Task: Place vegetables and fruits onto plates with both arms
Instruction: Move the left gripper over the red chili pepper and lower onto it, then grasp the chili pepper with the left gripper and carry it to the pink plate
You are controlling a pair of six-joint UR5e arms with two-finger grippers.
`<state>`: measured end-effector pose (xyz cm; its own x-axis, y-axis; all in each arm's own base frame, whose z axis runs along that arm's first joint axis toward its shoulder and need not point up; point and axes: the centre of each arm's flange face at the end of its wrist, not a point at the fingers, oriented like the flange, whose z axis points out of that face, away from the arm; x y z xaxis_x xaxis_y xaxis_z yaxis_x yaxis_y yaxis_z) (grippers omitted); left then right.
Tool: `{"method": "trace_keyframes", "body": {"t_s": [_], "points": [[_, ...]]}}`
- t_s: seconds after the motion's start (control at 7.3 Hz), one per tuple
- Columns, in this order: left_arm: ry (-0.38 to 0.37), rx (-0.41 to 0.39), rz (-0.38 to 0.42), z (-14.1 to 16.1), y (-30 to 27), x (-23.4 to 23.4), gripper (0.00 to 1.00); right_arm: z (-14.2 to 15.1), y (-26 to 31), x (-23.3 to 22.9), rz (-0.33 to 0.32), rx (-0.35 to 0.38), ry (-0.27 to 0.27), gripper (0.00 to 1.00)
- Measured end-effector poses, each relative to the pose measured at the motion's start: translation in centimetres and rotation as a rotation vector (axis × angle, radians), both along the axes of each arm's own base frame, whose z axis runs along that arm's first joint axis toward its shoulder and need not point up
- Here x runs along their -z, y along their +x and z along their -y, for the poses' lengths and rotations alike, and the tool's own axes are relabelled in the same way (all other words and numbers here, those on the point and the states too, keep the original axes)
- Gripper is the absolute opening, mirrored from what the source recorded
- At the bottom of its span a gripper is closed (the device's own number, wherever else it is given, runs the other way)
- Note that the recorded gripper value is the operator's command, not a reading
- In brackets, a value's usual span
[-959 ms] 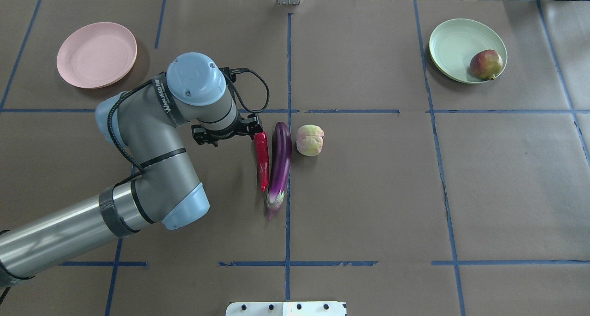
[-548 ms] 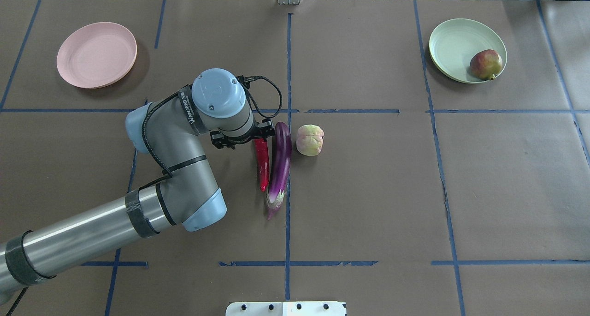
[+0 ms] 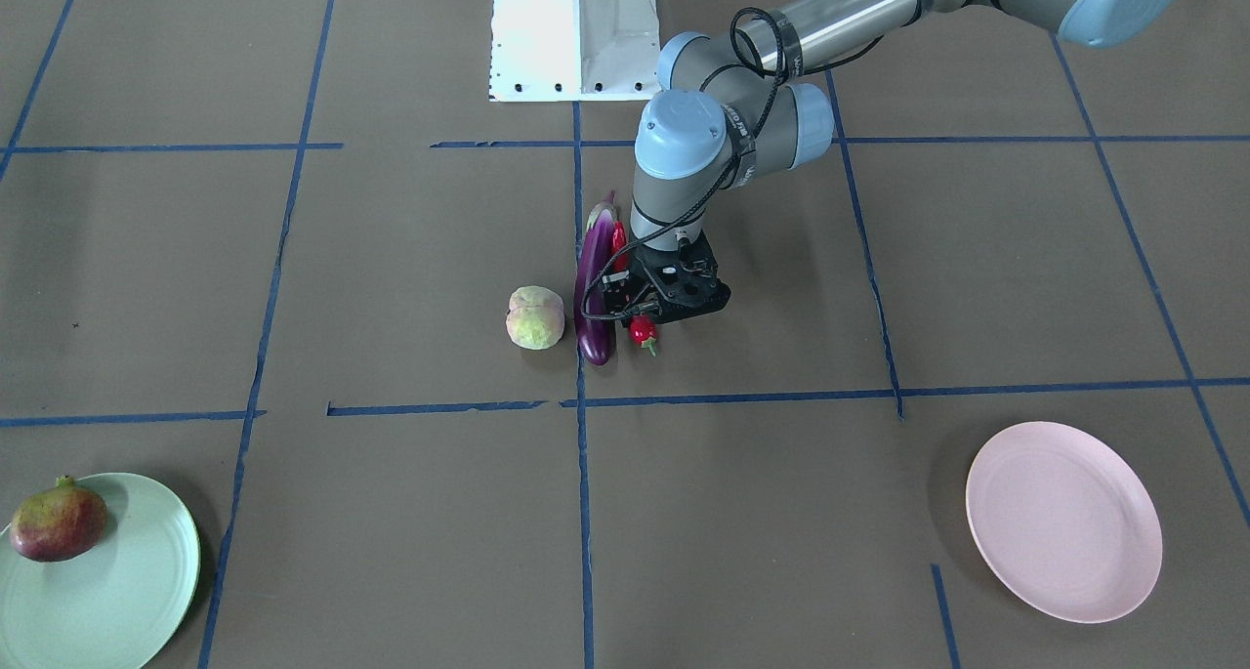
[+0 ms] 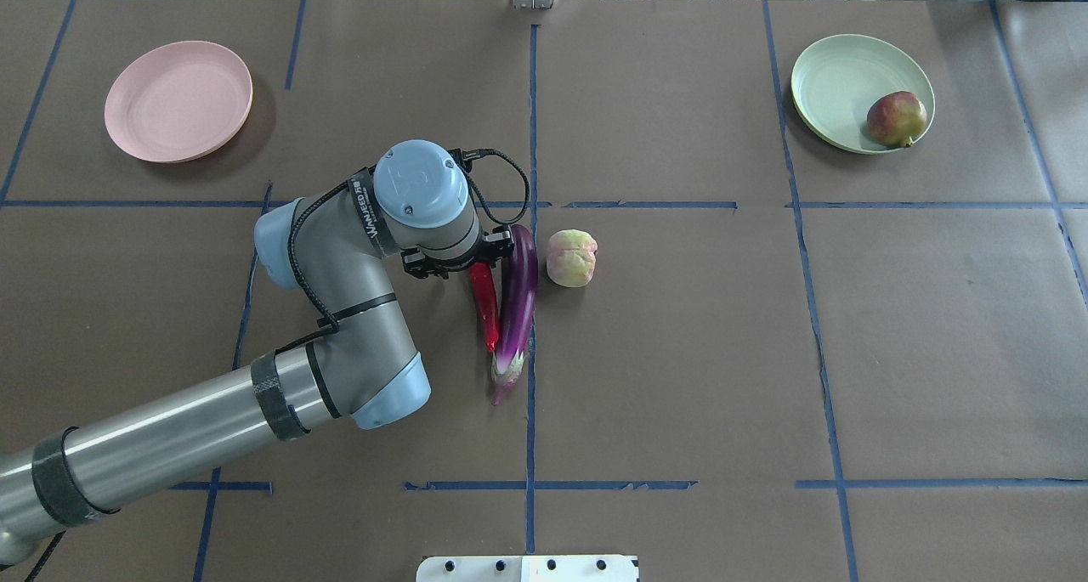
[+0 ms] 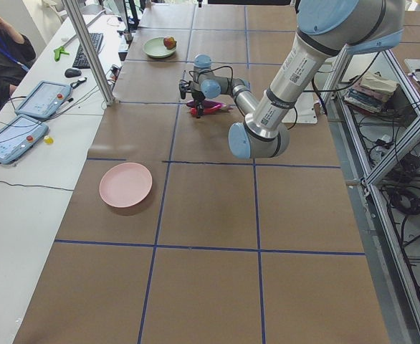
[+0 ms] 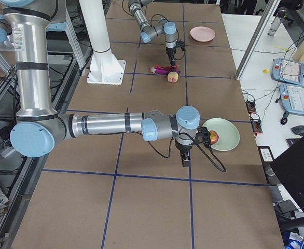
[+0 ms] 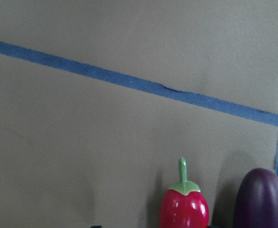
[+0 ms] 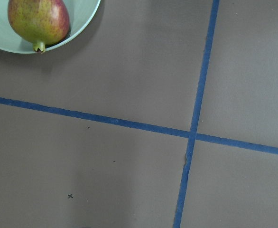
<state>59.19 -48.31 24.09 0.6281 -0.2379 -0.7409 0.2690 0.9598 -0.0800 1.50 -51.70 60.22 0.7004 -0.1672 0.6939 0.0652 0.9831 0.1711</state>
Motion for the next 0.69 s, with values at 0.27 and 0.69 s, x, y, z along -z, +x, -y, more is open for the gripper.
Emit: {"method": "trace_keyframes", "body": {"t_s": [0.27,0.69], "points": [[0.003,-0.005,-0.002,-0.4,0.4,0.1,0.0,-0.1,0.0,-0.1,-0.001,0.0,-0.002,1.0],[0.028,0.012,-0.02,1.7,-1.7,0.7,0.0,-0.1,0.0,-0.2,-0.001,0.001,-0.003,1.0]]}}
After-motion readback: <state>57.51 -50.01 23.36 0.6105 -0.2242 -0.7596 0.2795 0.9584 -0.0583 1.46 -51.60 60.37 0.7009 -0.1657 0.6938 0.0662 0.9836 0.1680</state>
